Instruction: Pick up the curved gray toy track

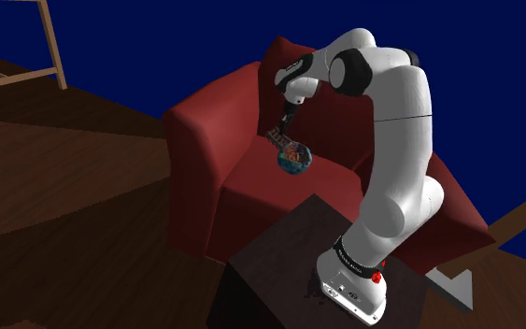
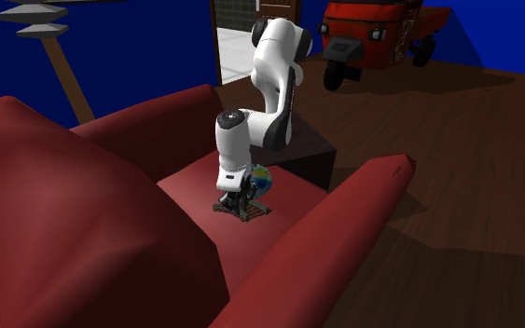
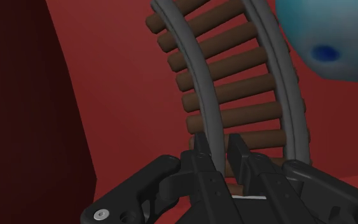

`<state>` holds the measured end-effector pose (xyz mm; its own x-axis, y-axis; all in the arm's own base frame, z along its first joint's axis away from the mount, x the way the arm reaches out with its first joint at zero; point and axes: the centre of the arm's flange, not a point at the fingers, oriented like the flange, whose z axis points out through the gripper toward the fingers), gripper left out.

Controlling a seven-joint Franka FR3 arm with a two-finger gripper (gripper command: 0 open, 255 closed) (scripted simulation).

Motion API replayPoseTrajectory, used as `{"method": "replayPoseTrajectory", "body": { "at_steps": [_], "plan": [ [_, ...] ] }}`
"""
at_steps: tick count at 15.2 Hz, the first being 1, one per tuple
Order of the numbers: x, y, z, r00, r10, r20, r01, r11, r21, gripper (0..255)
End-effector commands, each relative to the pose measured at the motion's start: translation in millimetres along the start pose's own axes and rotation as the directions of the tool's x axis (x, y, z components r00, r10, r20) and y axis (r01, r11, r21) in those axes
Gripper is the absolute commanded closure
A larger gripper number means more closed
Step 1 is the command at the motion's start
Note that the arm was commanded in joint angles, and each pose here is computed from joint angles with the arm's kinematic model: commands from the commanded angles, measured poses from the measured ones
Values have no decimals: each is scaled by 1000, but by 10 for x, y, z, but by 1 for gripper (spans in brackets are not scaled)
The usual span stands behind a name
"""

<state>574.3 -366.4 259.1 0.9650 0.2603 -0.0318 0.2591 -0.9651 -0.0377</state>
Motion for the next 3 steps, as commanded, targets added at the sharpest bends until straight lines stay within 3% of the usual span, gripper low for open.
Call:
{"method": "replayPoseTrajectory", "body": {
  "at_steps": [1, 3],
  "plan": [
    [-5, -6, -109, 1000, 0, 0, 0, 1000, 0, 255],
    [-6, -6, -117, 1000, 0, 0, 0, 1000, 0, 255]
  ]
}}
